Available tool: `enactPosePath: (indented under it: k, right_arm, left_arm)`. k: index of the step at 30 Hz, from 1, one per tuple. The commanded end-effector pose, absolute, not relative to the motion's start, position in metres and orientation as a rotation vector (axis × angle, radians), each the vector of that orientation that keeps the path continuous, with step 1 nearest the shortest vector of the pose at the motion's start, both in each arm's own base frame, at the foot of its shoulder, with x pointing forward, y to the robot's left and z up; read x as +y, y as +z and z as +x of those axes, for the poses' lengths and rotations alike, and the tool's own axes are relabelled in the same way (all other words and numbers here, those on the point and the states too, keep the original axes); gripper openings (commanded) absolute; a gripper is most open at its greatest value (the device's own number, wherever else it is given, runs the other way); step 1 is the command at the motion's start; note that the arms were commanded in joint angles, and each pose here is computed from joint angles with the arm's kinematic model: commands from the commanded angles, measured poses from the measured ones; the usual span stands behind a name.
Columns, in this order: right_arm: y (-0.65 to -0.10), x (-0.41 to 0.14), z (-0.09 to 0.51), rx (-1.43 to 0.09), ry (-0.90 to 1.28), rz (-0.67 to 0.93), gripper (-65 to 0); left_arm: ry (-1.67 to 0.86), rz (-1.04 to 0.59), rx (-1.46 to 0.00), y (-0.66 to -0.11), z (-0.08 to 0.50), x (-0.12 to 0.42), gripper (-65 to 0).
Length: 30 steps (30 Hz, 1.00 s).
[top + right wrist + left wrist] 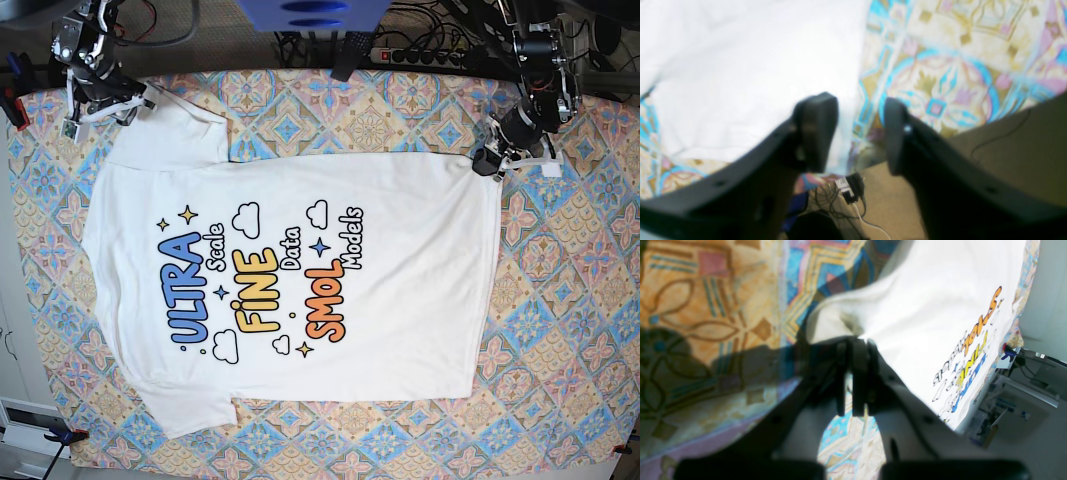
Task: Fold the T-shirt properly
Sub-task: 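Grasp the shoulder edge with both grippers and drag the shirt toward the arms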
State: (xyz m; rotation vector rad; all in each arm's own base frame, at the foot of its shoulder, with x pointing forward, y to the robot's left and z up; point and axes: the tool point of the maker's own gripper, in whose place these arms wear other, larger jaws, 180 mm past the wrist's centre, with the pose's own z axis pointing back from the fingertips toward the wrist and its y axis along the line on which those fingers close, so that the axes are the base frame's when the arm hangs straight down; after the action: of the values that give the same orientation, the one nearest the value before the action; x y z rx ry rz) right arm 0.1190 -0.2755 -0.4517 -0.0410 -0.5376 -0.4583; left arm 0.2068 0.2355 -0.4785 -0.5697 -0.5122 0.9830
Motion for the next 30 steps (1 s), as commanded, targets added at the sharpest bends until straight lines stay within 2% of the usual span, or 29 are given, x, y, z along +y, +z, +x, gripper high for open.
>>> enactPosePath:
  k: [1, 5, 15, 20, 25, 30]
  right_arm:
    - [-0.446, -0.279, 0.123, -0.563, -0.445, -0.049, -34.5]
    - [-0.448, -0.273, 0.125, -0.567, -0.488, 0.004, -30.7]
    - [-0.482, -0.258, 0.099, -0.474, -0.687, 0.157, -30.5]
    - [-0.48, -0.254, 0.102, -0.477, -0.672, 0.173, -30.7]
    - [-0.476, -0.22, 0.113, -0.502, -0.528, 0.29, -30.8]
    - [-0.472, -0.213, 0.119, -0.514, -0.502, 0.308, -31.1]
  left_arm:
    - [0.967, -0.567, -0.523, -0.474, 0.21, 0.239, -65.0]
    - [0.967, -0.567, -0.523, -0.474, 0.21, 0.239, -65.0]
    - [0.967, -0.566, -0.521, -0.474, 0.209, 0.239, -65.0]
    - [0.967, -0.566, -0.521, -0.474, 0.209, 0.239, -65.0]
    - [0.968, -0.567, -0.521, -0.474, 0.209, 0.239, -65.0]
    - [0.969, -0.565, -0.519, -0.475, 0.208, 0.239, -65.0]
